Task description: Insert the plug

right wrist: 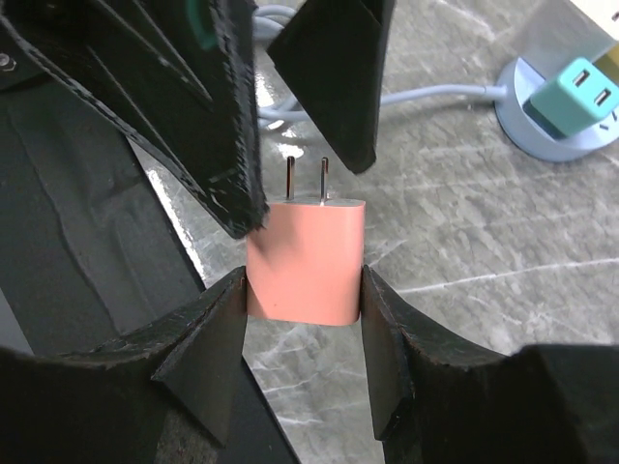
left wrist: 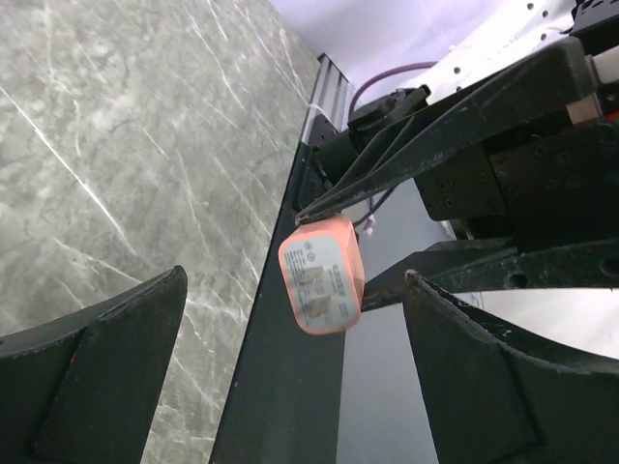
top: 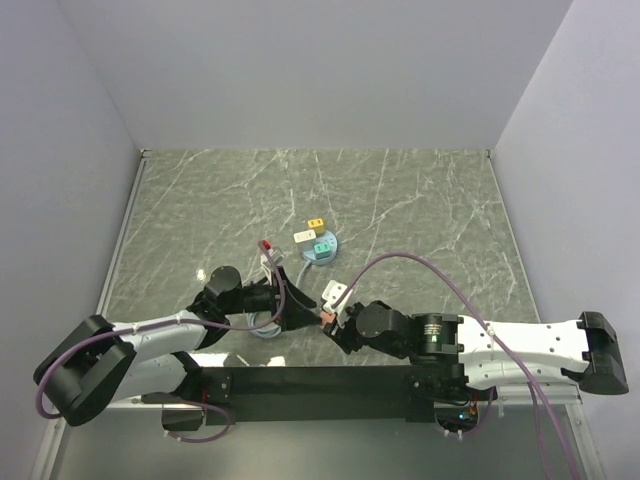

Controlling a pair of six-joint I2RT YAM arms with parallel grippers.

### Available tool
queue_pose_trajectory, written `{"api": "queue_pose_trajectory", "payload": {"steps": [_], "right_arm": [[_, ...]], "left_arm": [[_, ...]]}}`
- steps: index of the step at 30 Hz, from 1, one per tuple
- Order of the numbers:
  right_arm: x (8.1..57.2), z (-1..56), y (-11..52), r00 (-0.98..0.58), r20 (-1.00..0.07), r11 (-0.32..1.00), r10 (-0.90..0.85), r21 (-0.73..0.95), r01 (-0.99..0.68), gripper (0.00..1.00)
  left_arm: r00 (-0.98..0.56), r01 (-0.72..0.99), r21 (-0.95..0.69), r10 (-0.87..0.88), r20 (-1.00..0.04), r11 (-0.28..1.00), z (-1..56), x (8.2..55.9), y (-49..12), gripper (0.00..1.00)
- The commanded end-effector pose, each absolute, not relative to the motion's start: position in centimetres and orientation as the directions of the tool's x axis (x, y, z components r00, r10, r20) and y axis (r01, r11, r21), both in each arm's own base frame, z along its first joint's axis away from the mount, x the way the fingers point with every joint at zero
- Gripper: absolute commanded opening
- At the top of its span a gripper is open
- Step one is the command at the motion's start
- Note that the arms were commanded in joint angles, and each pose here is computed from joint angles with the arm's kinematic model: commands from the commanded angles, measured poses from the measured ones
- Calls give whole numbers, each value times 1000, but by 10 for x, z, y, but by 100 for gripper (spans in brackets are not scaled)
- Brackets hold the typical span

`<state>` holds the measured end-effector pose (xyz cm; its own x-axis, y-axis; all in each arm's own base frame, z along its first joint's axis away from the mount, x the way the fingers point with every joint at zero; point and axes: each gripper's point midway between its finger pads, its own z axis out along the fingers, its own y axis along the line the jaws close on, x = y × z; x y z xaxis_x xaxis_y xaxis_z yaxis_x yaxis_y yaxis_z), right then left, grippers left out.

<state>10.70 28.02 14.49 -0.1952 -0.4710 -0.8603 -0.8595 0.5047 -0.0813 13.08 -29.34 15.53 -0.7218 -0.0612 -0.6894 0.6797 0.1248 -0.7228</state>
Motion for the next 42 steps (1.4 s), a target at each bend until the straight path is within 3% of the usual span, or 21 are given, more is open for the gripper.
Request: {"api": "queue_pose_trajectory", "payload": {"steps": [1, 8, 13, 14, 19, 22, 24, 25, 26, 28, 29, 31, 32, 34, 42], "right_arm": [[109, 175, 298, -129, -904, 481, -408, -93, -872, 24], [106, 173, 305, -113, -903, 457, -416, -100, -884, 24], [105, 179, 307, -107, -915, 456, -390, -91, -886, 24], [106, 179, 307, -83, -914, 446, -397, -113, -888, 24], [108, 174, 304, -83, -905, 454, -417, -128, -882, 24], [110, 171, 302, -82, -903, 465, -423, -138, -875, 24], [114, 172, 300, -84, -903, 487, -422, -148, -861, 24], [116, 171, 298, -85, -902, 497, -423, -153, -854, 24], [118, 171, 297, -89, -903, 511, -421, -155, -846, 25], [124, 172, 293, -98, -906, 547, -412, -160, -822, 33], [128, 173, 291, -98, -909, 564, -406, -164, -810, 47], [132, 176, 287, -121, -920, 603, -373, -141, -785, 60], [133, 179, 284, -123, -929, 614, -350, -128, -779, 72], [137, 190, 279, -129, -945, 638, -299, -97, -764, 87], [154, 240, 264, -133, -990, 684, -35, 73, -726, 92]], "left_arm": [[-688, 722, -692, -77, -721, 32, 182, 130, -301, 100], [-700, 713, -701, -45, -713, 16, 177, 127, -306, 95], [-708, 707, -707, -22, -706, -20, 177, 123, -310, 81], [-714, 700, -714, -11, -700, -23, 174, 122, -312, 74], [-717, 695, -717, 11, -697, -51, 172, 117, -315, 67], [-712, 700, -711, 24, -702, -64, 173, 113, -316, 56], [-704, 705, -704, 32, -709, -79, 173, 110, -317, 39], [-702, 708, -702, 32, -712, -83, 174, 109, -317, 21], [-705, 704, -705, 35, -708, -81, 173, 108, -316, 1], [-700, 710, -700, 27, -713, -85, 174, 109, -317, 1], [-702, 709, -701, 16, -712, -79, 175, 110, -317, 1], [-695, 718, -693, -18, -719, -62, 178, 117, -315, 1], [-693, 721, -691, -30, -720, -53, 178, 120, -314, 1], [-673, 740, -671, -91, -734, -47, 190, 133, -308, 0], [-534, 831, -554, -218, -817, 44, 230, 177, -297, 1]]}}
